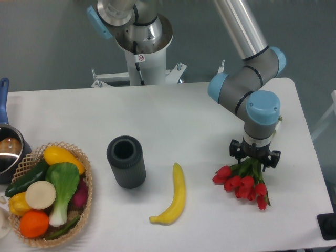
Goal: Pick up the flowers from the table
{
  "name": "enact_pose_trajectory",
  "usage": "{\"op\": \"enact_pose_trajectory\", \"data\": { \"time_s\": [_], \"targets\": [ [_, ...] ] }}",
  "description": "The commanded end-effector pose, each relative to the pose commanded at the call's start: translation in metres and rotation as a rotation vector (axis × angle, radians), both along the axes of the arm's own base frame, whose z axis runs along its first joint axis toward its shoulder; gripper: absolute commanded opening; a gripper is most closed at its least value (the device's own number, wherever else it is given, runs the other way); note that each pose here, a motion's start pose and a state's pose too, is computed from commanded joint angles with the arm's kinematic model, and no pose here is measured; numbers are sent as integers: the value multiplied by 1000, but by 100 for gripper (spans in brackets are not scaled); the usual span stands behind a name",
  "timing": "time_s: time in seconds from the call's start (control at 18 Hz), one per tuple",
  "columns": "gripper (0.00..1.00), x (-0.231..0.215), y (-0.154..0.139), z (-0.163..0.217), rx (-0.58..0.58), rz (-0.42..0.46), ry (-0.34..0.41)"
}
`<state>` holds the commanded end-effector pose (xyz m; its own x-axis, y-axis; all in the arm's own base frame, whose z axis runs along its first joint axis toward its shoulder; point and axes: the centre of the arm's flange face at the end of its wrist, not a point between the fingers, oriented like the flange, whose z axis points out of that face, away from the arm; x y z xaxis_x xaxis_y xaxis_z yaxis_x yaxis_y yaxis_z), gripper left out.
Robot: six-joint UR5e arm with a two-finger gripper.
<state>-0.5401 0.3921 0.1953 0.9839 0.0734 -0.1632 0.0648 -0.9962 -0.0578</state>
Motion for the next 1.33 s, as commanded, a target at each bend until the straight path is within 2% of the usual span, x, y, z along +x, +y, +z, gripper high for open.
{"op": "enact_pose_trajectory", "data": {
  "time_s": [0.17,0.61,0.78,1.06,1.33],
  "targets": [
    [0,-1,0,9,15,41,11],
    [0,-8,-29,85,54,83,100],
    [0,-24,-43,110,61,108,92],
    [0,-32,-32,148,60,97,39],
    [0,-23,-26,154,52,83,2]
  ]
}}
